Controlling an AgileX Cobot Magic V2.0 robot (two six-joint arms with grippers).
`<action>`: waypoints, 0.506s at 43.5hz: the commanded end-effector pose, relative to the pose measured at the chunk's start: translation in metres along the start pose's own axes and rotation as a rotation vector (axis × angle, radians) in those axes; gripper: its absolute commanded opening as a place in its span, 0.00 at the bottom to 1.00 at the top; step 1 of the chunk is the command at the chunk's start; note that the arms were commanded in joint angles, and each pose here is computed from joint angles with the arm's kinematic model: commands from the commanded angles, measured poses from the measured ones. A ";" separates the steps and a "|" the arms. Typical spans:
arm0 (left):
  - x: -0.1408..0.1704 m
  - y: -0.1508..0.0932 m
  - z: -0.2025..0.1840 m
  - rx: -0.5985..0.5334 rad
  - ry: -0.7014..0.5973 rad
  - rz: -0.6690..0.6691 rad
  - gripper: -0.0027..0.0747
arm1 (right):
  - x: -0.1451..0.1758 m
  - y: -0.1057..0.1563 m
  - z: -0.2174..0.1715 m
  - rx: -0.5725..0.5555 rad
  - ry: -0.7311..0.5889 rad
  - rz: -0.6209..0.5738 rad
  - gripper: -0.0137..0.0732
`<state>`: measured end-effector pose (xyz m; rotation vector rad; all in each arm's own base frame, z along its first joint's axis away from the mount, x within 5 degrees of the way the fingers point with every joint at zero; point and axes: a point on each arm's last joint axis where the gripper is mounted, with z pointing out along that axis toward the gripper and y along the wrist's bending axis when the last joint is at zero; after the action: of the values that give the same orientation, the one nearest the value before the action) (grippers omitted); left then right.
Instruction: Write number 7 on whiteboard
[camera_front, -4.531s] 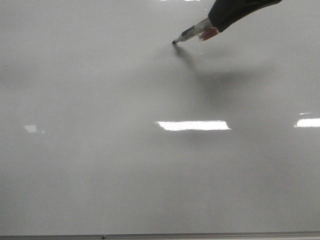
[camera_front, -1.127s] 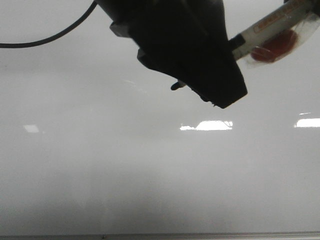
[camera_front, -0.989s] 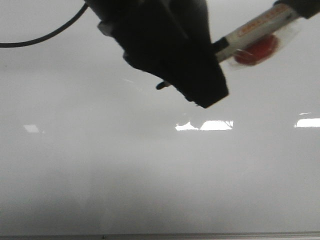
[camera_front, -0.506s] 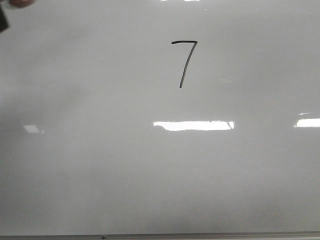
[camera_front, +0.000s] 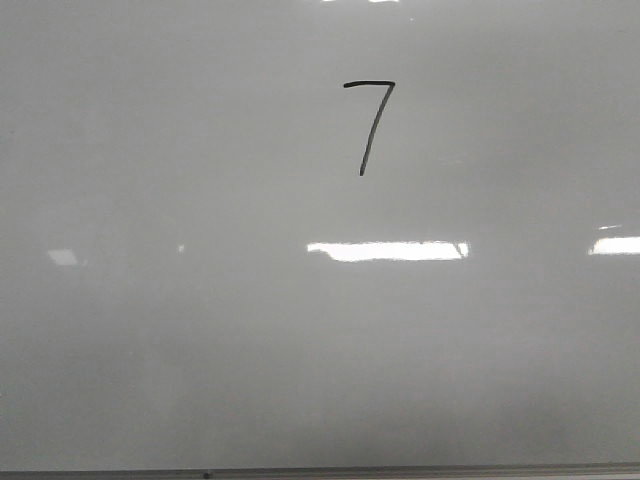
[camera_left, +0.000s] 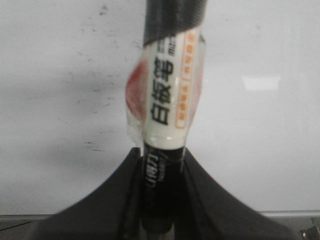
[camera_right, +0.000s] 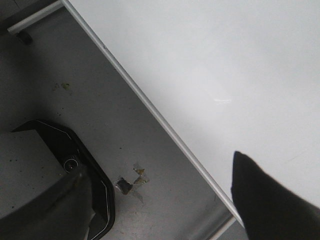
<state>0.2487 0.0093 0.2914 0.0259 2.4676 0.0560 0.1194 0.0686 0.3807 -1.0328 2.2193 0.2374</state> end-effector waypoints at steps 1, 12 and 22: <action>-0.016 0.005 0.005 0.000 -0.097 -0.052 0.15 | -0.006 -0.002 -0.006 0.030 -0.062 0.002 0.84; -0.027 0.005 0.040 0.006 -0.027 -0.056 0.15 | 0.005 -0.003 0.013 0.024 -0.034 0.018 0.84; -0.033 0.006 0.057 0.009 0.036 -0.056 0.23 | 0.010 -0.002 0.021 0.019 -0.018 0.024 0.84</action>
<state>0.3032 0.0150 0.2500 -0.0126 2.5975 0.0324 0.1237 0.0699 0.3484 -1.0343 2.2884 0.2433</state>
